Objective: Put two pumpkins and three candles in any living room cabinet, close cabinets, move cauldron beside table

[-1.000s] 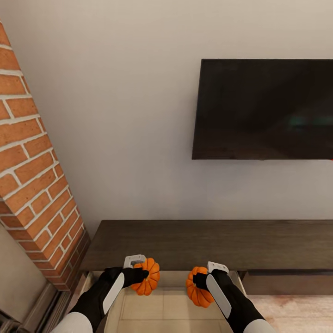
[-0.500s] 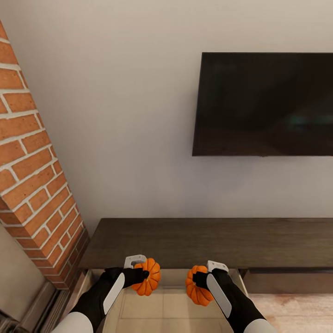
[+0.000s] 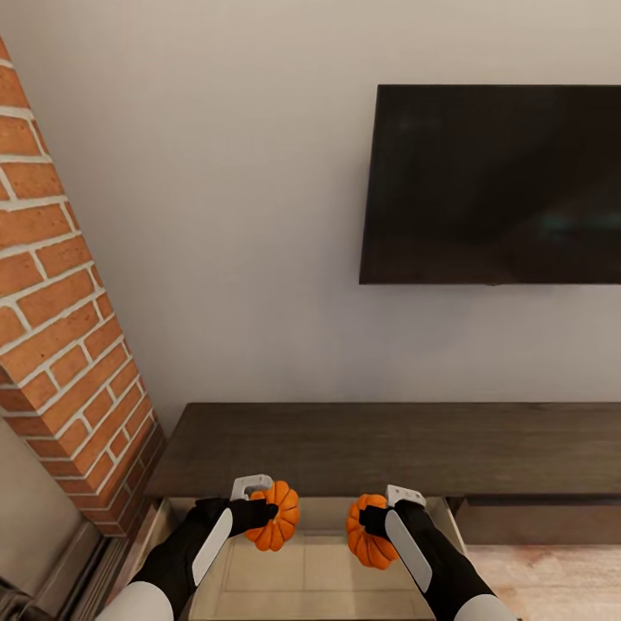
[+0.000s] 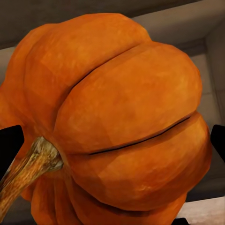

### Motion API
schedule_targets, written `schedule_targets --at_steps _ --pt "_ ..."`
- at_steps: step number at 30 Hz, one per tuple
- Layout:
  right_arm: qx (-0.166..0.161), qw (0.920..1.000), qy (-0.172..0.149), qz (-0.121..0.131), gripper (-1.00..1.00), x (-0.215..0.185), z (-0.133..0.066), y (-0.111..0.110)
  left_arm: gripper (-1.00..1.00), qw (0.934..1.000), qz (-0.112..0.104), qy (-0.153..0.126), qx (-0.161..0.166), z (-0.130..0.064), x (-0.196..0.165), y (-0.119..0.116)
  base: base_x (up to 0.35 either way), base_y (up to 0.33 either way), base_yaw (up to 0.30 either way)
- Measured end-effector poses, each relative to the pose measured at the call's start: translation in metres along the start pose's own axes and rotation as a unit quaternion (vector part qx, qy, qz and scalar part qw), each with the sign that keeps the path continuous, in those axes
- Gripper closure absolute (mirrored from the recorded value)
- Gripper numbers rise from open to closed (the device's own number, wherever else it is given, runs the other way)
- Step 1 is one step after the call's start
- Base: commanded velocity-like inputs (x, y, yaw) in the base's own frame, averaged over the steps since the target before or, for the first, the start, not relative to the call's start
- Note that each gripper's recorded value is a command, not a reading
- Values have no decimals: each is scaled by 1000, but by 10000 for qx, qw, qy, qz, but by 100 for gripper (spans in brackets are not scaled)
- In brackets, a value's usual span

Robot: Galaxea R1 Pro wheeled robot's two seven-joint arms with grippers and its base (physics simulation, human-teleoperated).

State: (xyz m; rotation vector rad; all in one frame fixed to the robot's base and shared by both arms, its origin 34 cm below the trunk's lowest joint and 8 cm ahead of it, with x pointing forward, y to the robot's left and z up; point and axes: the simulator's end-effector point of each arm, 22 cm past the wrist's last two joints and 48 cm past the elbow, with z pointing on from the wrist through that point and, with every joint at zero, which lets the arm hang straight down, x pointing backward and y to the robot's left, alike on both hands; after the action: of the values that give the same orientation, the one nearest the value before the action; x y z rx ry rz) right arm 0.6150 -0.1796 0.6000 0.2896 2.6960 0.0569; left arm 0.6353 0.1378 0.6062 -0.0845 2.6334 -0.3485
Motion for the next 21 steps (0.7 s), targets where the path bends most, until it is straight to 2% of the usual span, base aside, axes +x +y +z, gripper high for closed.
schedule_targets --at_steps 14,17,21 --pt "13 10000 14 6 100 13 22 -3 100 10000 9 4 15 19 11 5 0 0 0" --pt "18 10000 22 12 100 16 27 -4 100 9999 -6 109 35 24 22 6 0 0 0" --pt "21 10000 23 16 100 20 34 -4 100 9992 -28 401 38 29 38 10 0 0 0"
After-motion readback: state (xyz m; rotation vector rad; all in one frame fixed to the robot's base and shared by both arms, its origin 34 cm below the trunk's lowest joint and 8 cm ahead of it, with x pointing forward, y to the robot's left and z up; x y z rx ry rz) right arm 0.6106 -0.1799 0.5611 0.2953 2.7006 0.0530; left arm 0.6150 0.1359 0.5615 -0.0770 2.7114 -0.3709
